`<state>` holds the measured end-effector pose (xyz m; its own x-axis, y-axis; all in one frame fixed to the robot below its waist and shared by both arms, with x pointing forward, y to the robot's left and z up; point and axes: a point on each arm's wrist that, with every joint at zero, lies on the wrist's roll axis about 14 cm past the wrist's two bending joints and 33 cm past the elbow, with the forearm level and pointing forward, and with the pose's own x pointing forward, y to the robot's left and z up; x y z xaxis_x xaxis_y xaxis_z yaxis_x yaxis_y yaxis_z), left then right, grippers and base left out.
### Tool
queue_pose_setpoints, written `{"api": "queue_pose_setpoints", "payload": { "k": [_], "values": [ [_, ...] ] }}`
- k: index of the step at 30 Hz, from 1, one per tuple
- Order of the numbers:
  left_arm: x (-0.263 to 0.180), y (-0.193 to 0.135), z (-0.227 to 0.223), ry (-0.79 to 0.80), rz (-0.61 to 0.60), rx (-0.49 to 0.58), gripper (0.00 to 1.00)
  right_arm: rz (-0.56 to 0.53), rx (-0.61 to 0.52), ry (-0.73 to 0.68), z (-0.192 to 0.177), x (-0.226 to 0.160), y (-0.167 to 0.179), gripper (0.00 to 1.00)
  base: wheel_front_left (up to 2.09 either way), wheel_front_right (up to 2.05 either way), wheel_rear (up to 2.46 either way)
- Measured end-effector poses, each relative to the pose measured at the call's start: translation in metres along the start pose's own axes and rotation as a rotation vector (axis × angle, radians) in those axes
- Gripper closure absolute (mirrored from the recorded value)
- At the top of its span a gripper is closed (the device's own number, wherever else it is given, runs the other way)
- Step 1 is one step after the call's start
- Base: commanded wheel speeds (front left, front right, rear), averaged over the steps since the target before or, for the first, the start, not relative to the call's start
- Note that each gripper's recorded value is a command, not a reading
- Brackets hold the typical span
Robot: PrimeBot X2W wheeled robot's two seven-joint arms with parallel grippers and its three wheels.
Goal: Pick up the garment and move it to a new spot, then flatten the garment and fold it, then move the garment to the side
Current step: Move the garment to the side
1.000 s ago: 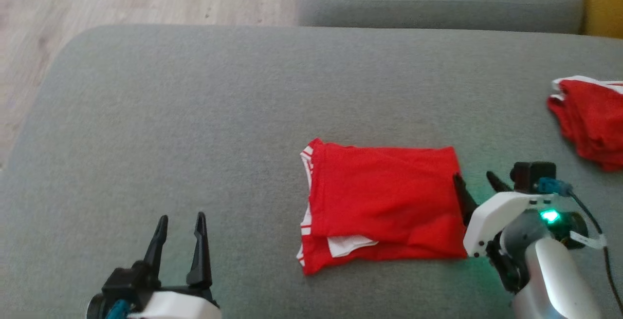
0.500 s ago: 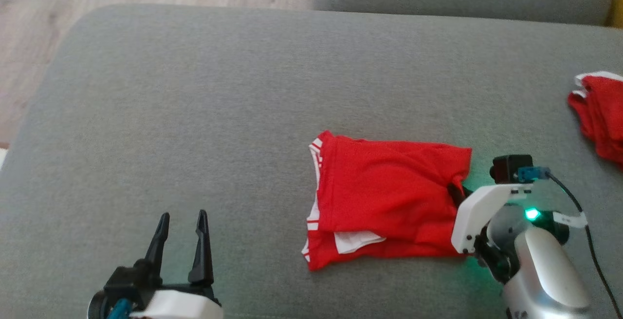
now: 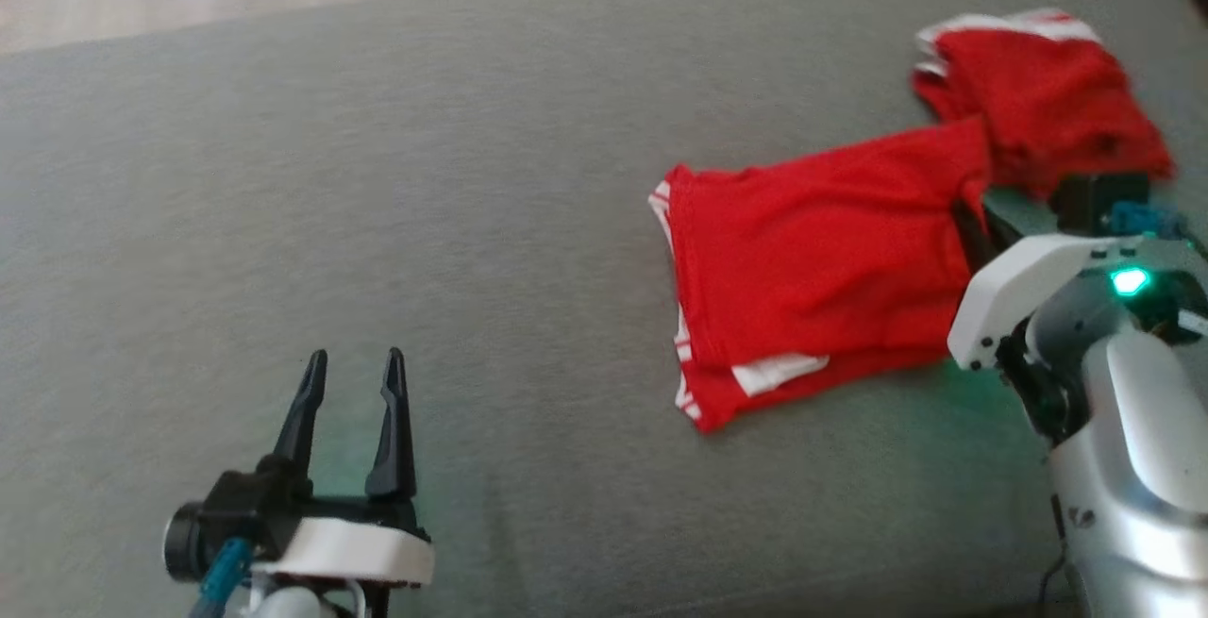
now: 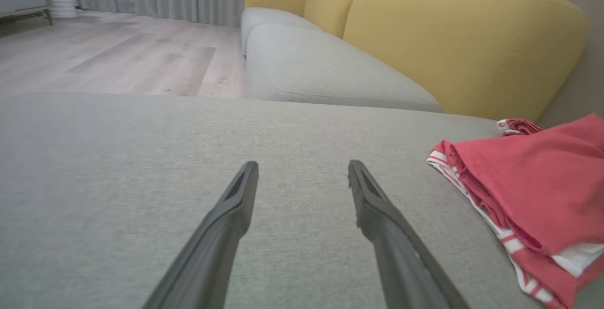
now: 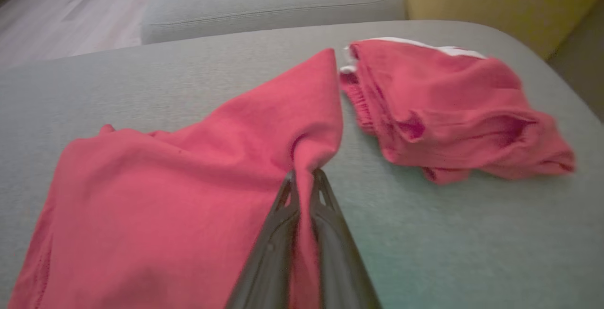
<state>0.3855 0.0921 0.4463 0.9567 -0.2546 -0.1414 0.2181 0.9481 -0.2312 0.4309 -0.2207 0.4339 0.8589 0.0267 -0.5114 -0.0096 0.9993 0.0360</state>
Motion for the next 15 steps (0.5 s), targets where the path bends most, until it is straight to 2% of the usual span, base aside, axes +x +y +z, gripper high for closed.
{"api": "queue_pose_setpoints", "payload": {
  "k": [8,11,15],
  "values": [
    [0.051,-0.059,-0.010,0.035,-0.218,0.028,0.00,-0.162,0.036,-0.075,0.012,-0.029,-0.064,1.00,0.00,0.00,0.00],
    [0.062,-0.076,-0.018,0.057,-0.272,0.020,0.00,-0.198,0.043,-0.080,0.011,-0.035,-0.077,1.00,0.00,0.00,0.00],
    [0.069,-0.082,-0.032,0.094,-0.299,0.013,0.00,-0.200,0.030,-0.062,0.008,-0.029,-0.077,1.00,0.00,0.00,0.00]
  ]
}}
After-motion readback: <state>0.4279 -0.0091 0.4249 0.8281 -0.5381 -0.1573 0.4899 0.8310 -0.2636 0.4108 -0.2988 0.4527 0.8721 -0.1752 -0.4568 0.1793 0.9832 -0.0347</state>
